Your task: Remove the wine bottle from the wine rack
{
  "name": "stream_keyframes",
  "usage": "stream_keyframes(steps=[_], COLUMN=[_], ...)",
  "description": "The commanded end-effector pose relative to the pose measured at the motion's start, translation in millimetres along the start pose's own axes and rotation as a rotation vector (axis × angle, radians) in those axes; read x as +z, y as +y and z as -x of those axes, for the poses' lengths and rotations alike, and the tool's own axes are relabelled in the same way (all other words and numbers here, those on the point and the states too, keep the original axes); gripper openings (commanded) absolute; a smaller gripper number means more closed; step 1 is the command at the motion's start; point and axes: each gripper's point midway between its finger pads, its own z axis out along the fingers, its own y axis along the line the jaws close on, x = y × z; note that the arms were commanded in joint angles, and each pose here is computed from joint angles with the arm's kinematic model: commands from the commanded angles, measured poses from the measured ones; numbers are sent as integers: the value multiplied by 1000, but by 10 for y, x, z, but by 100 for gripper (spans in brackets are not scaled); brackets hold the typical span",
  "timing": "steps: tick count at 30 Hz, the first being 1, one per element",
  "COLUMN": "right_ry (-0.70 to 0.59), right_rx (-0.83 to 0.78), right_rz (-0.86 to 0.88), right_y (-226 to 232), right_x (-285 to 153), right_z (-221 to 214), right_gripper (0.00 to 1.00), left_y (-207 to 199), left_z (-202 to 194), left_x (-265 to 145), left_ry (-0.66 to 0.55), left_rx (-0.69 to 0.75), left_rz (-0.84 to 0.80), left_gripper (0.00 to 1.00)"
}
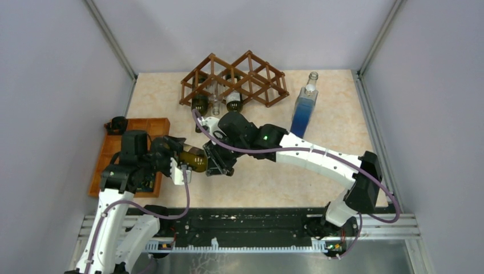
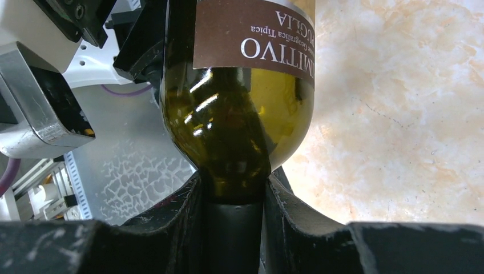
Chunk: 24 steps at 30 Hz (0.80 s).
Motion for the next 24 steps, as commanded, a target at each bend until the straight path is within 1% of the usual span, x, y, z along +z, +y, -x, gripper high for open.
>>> stream_keyframes(steps=[1,3,4,5,6,7,9,12,13,17,24], right_ry=[-174,-182,-193,-202,-213,-225,-261,-355,-394,-527,-646], right_rx=[-165,-166,-164,-158,-145,-126,-77,-5,13,35,67], right_rz=[155,129,107,87,70,54,23,-11,-16,-53,-143], right_y=[521,474,434,387,338,277,143,-34,-69,-124,-242], right_x=[-209,-214,-219,-223,-234,-244,-301,-477,-558,-834,-1056], right_z=[512,525,543,554,572,594,656,795,844,1007,1129], right_gripper=[11,31,42,50,55,60,72,93,98,99,99], left_y=[99,134,144,185,220,249,300,343,348,384,482], left_z=[118,138,150,158,169,177,193,225,236,289,379], left_x=[26,30,32,31,30,30,28,30,38,55,91], left_ry=[-67,-81,-88,-93,-100,-107,-119,-142,-152,-191,-261], left_rx=[6,-18,-33,-39,-52,-71,-104,-170,-199,-328,-554], left_rz=[28,39,46,64,83,100,127,140,139,134,127], left_gripper=[71,58,48,33,22,14,0,0,0,0,0])
